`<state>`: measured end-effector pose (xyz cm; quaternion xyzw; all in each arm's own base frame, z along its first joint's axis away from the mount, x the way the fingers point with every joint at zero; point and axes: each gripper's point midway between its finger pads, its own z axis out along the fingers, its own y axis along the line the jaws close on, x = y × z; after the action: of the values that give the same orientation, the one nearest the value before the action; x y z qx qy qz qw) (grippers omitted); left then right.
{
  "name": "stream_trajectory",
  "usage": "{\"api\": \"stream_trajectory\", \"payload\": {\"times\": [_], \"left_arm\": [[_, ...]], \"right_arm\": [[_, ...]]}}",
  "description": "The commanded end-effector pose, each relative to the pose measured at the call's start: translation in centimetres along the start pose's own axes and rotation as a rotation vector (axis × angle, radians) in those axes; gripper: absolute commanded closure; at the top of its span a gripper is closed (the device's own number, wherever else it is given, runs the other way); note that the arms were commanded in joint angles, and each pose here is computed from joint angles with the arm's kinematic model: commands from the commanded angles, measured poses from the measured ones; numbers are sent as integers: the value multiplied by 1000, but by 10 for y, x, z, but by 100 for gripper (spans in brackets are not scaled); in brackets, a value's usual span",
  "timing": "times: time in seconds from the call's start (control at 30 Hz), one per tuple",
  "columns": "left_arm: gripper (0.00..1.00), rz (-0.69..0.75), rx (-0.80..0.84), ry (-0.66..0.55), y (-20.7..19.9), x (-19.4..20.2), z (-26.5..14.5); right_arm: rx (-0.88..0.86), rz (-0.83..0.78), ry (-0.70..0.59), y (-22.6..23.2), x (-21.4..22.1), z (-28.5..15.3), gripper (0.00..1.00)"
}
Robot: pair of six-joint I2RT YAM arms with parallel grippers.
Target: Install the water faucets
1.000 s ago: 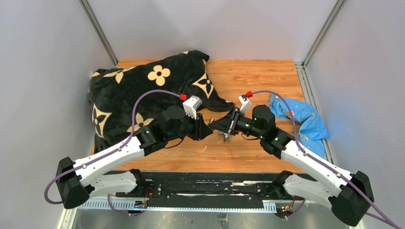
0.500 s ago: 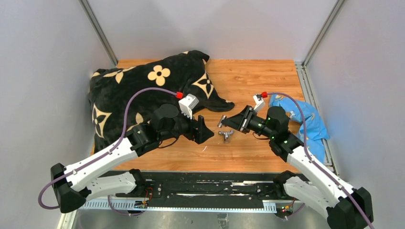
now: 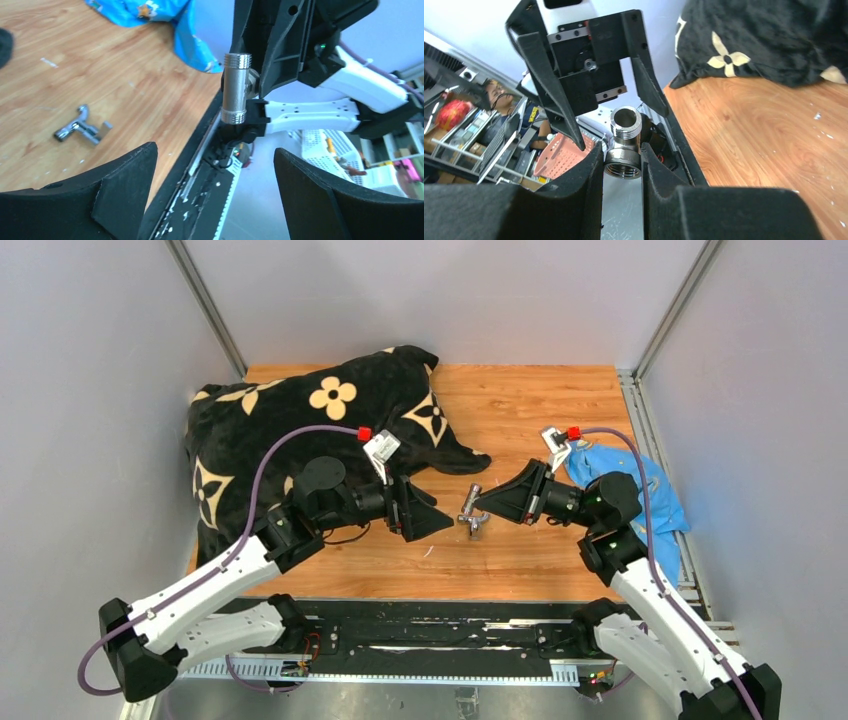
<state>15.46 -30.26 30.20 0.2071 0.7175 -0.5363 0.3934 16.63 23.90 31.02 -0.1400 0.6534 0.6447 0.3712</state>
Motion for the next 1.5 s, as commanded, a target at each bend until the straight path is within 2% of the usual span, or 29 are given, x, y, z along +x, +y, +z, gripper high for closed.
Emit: {"api": "stream_trajectory", "payload": {"times": [0.0,0.2,0.43,1.3,1.47], "left_arm": [[10,7,212,-4,-46,-18,0],[9,-56,328,35,-62,-14,6],[11,-81,359,53,-69,-15,8],[54,-102,384,60,-79,-24,22],[57,-114,376,59,-78,-24,24]], "right_arm": [[-156,-99,5,35,-7,-5,100],[-272,-98,-16,53,-14,-4,99],[-312,-76,-21,56,-17,0,99],[-331,-86,9,58,-7,5,99],[-330,-89,17,58,-6,5,99]]}}
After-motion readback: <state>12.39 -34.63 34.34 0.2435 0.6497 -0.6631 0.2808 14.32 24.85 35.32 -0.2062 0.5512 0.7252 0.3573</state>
